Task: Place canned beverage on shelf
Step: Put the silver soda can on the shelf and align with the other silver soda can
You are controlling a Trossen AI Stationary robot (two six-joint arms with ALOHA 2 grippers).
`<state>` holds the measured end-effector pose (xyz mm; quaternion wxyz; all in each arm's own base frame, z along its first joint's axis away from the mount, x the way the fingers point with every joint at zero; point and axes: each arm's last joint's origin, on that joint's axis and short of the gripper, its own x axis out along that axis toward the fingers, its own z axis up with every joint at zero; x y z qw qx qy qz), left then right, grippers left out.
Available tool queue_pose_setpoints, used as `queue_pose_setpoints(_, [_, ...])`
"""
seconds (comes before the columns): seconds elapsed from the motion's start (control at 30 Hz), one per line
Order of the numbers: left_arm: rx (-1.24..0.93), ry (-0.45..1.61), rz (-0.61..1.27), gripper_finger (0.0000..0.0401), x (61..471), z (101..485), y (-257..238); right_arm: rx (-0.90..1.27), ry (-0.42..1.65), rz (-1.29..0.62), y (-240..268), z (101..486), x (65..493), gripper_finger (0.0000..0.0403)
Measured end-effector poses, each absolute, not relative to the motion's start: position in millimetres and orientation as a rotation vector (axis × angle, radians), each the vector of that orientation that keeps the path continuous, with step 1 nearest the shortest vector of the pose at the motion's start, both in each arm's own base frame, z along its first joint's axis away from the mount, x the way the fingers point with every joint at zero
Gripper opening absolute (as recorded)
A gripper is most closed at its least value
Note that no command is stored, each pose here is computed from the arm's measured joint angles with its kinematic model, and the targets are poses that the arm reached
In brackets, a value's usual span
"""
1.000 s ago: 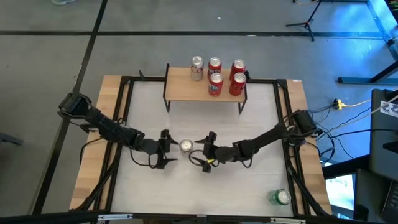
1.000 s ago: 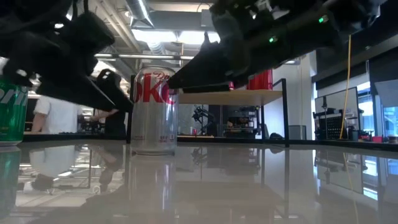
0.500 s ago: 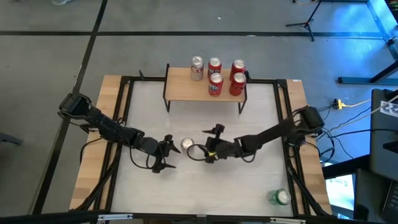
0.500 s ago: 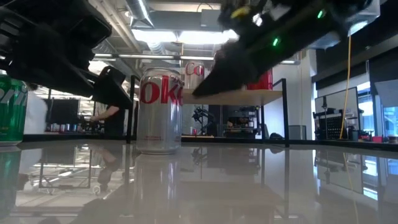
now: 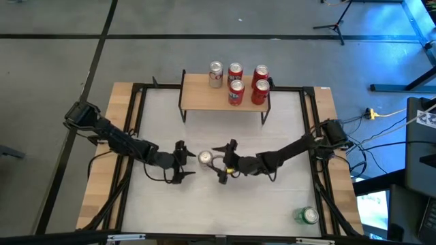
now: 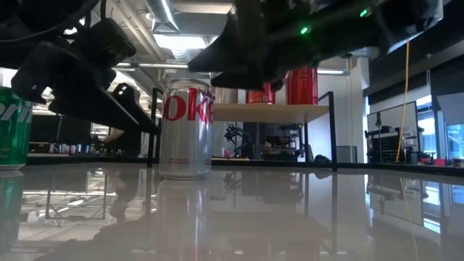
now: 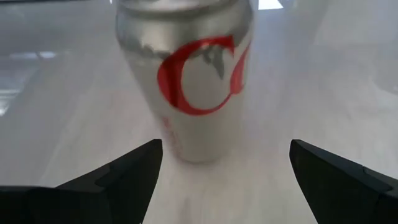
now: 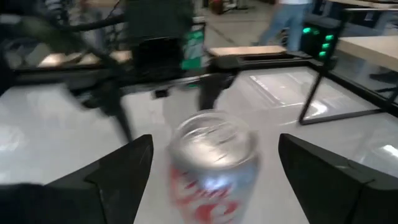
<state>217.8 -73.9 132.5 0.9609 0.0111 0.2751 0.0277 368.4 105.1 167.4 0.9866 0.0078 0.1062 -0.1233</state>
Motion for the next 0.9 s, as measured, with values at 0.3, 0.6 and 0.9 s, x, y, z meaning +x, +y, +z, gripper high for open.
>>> queue_pose_setpoints(0.3, [0.046, 0.541, 0.019, 0.0341, 221, 134, -71, 0.060, 0.183, -0.226, 89, 161, 377, 0.0344])
queue_pose_setpoints(0.6, [0.054, 0.495, 0.003, 0.0341, 223, 139, -71, 0.079, 0.175, -0.212, 91, 145, 383, 0.0344])
queue_pose_setpoints(0.9, [0.059, 0.491, 0.001, 0.0341, 224, 139, -71, 0.021, 0.190, -0.213, 97, 131, 403, 0.0344])
